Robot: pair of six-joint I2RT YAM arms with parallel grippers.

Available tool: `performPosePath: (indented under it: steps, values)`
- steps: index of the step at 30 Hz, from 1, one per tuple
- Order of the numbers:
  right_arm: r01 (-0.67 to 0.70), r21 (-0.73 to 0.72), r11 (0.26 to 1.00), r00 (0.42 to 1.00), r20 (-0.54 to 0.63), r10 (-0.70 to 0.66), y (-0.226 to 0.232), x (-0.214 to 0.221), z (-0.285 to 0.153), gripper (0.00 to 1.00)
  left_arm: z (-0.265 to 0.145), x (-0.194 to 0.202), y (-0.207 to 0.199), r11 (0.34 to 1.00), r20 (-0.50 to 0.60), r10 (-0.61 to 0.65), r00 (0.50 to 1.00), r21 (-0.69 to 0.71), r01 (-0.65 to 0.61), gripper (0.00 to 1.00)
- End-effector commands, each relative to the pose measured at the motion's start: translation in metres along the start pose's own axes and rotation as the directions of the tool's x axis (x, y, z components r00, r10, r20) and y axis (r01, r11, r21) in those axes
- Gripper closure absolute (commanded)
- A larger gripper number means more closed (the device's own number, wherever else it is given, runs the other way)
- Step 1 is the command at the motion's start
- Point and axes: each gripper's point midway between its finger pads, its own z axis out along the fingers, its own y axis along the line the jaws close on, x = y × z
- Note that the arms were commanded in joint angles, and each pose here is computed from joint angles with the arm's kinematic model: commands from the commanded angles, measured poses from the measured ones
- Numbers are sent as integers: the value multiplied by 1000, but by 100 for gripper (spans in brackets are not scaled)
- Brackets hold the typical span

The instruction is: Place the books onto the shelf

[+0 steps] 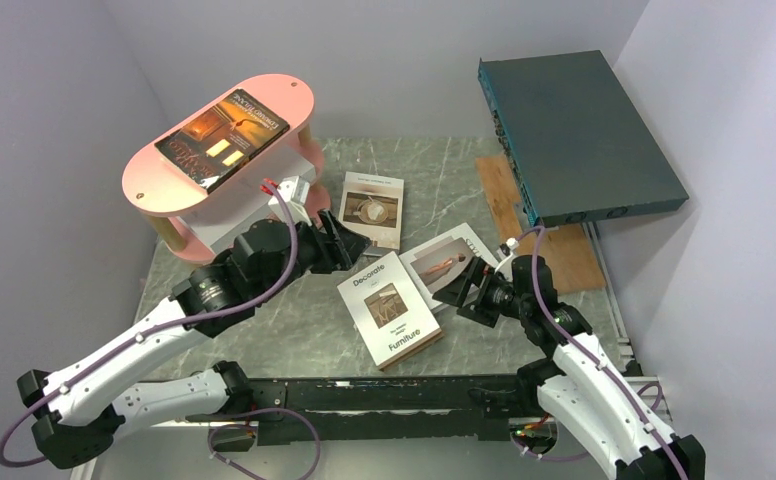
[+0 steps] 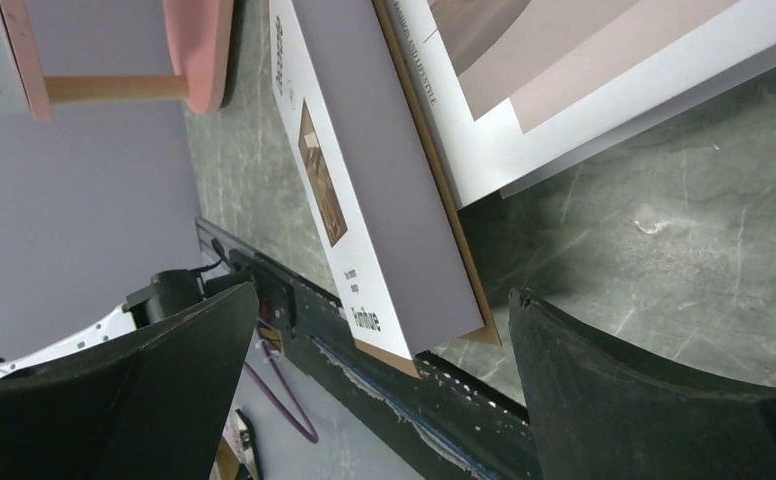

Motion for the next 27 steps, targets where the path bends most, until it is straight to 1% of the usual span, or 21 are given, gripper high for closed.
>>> performPosePath:
  steps: [1, 7, 12, 18, 22, 27]
  values:
    - [-22, -31, 999, 1000, -16, 22, 6, 3, 0, 0, 2, -2, 10, 998, 11, 38, 999, -49, -37, 32]
    - [-73, -51, 996, 997, -19, 72, 1, 9, 4, 0, 6, -1, 9, 998, 7, 40, 999, -47, -40, 32]
    - [-66, -46, 997, 998, -12, 66, 3, 11, 2, 0, 9, 1, 8, 998, -2, 42, 999, -45, -42, 32]
    - [-130, -73, 989, 990, -70, 125, -3, 30, 14, 0, 11, 3, 5, 999, -7, 39, 999, -31, -40, 32]
    - [-132, -70, 989, 989, -78, 127, -7, 36, 23, 0, 10, 4, 4, 999, -12, 38, 999, -22, -39, 32]
    - [-145, -100, 984, 985, -108, 134, -2, 42, 33, 0, 9, 5, 6, 999, -13, 37, 999, -21, -37, 33]
